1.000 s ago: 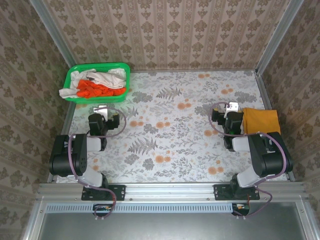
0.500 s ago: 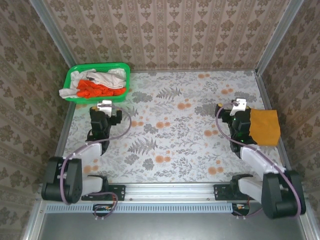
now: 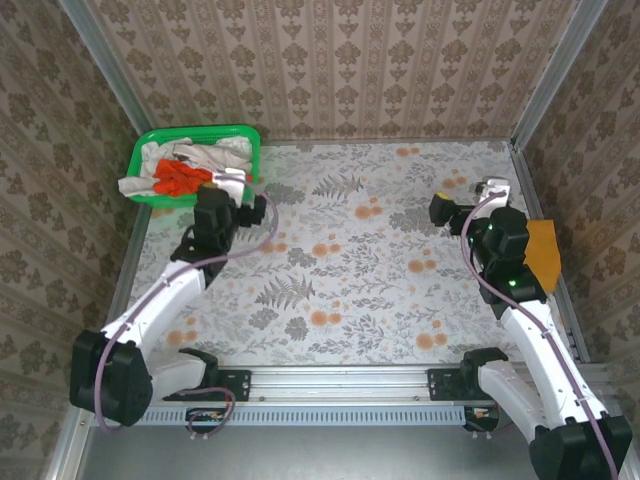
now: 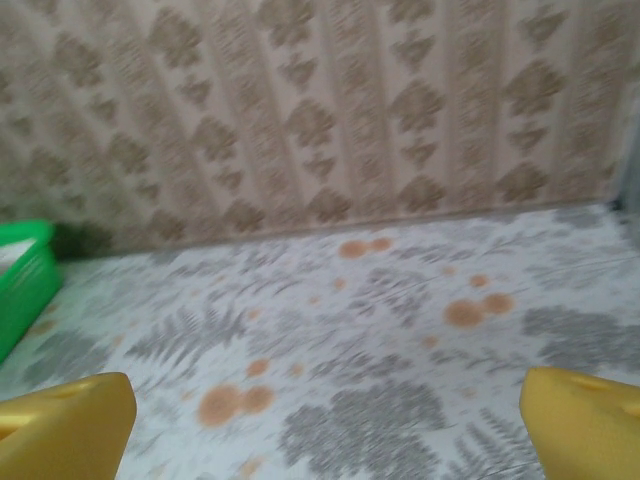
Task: Fold and stack the t-shirts
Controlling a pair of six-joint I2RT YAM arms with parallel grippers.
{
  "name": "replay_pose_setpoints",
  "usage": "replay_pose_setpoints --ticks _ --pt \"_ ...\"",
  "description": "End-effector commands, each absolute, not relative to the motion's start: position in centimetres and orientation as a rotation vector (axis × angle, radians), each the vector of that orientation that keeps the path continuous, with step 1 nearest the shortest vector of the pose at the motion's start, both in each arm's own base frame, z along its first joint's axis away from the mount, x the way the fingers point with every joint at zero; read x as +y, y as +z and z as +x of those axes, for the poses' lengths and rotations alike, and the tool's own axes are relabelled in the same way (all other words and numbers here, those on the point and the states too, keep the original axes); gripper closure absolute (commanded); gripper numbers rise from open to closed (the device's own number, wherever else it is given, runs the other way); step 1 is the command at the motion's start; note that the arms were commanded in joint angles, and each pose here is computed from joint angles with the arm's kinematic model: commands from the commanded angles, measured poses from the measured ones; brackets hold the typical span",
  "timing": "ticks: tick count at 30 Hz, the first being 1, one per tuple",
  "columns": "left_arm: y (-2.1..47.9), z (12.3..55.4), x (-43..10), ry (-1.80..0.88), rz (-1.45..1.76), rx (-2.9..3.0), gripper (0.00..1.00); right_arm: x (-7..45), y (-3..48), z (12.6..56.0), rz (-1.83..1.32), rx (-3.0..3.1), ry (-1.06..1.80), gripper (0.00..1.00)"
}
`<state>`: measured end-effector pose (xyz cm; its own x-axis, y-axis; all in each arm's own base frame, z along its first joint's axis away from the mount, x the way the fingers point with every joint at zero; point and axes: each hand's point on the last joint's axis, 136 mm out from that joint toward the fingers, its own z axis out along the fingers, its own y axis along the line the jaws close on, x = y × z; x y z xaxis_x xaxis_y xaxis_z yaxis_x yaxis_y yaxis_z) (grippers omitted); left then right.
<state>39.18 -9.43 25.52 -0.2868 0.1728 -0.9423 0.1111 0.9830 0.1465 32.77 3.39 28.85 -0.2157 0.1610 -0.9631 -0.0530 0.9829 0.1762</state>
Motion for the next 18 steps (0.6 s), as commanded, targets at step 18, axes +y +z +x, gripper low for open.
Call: replay_pose_setpoints --ticks 18 --pt "18.3 47.8 10.2 0.022 -0.767 2.219 0.14 19.3 28.2 30.3 -0.383 1.816 0.51 0.0"
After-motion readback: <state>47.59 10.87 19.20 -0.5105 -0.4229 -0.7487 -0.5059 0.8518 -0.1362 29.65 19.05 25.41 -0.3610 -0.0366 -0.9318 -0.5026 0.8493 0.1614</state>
